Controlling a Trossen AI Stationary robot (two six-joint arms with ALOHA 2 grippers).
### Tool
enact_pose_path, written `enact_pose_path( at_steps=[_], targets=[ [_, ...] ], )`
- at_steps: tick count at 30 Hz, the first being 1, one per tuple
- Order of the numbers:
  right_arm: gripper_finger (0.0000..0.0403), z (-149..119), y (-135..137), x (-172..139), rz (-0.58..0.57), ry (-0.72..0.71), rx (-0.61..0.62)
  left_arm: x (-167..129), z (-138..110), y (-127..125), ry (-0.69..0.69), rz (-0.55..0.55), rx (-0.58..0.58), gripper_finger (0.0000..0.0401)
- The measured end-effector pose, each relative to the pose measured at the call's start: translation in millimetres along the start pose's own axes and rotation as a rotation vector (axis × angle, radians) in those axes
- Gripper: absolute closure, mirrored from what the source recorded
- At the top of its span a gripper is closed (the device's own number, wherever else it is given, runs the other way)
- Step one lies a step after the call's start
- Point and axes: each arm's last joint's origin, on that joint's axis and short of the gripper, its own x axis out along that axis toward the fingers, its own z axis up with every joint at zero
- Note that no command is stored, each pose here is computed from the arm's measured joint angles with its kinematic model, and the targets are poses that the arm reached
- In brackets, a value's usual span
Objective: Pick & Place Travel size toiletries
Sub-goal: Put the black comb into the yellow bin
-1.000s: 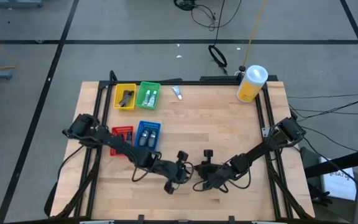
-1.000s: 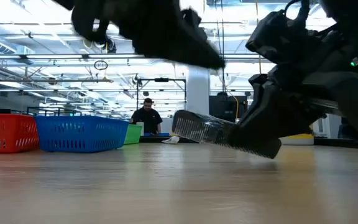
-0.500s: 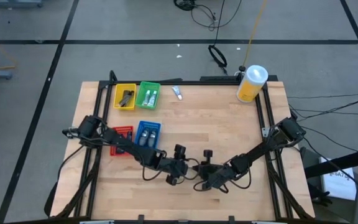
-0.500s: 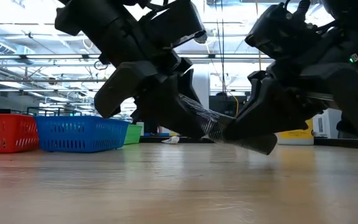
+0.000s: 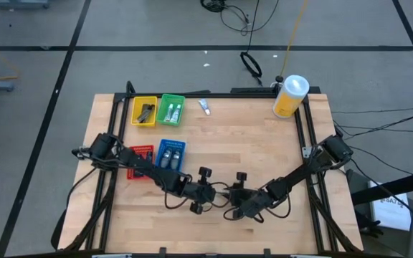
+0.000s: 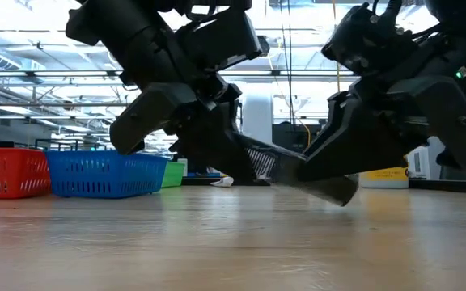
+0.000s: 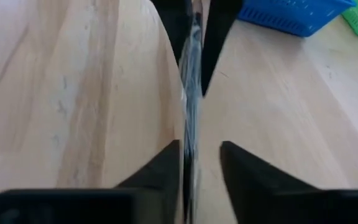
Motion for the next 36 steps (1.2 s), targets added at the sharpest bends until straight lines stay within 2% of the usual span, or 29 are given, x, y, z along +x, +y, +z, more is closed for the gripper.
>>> enact_pose_path(
  at_steps=[5, 9, 14, 18, 21, 23, 29, 36],
  targets=[
    [0.0218, 15, -11, -33, -0.029, 0.041, 0.024, -9, -7, 5, 0.109, 0.116, -0.032, 0.039],
    [0.0195, 27, -17, -64, -0.08, -0.044, 0.083, -51, -8, 24, 0.211, 0.335, -0.133, 0.0394],
    [0.0196, 19, -17, -82, -0.097, -0.152, 0.123, -132, -26, 68, 0.317, 0.61, -0.398, 0.0394],
    [0.0204, 8, -19, -83, -0.074, -0.221, 0.185, -183, -66, 115, 0.462, 0.744, -0.667, 0.0394],
    [0.0208, 1, -21, -82, -0.017, -0.257, 0.236, -202, -102, 146, 0.564, 0.741, -0.864, 0.039],
    [0.0209, -3, -23, -82, 0.0, -0.275, 0.26, -206, -125, 161, 0.601, 0.74, -0.949, 0.0393],
    [0.0211, -8, -26, -82, 0.006, -0.289, 0.274, -203, -177, 193, 0.629, 0.803, -1.079, 0.0391],
    [0.0211, -7, -26, -82, 0.005, -0.295, 0.259, -189, -218, 218, 0.621, 0.712, -1.173, 0.0358]
  ],
)
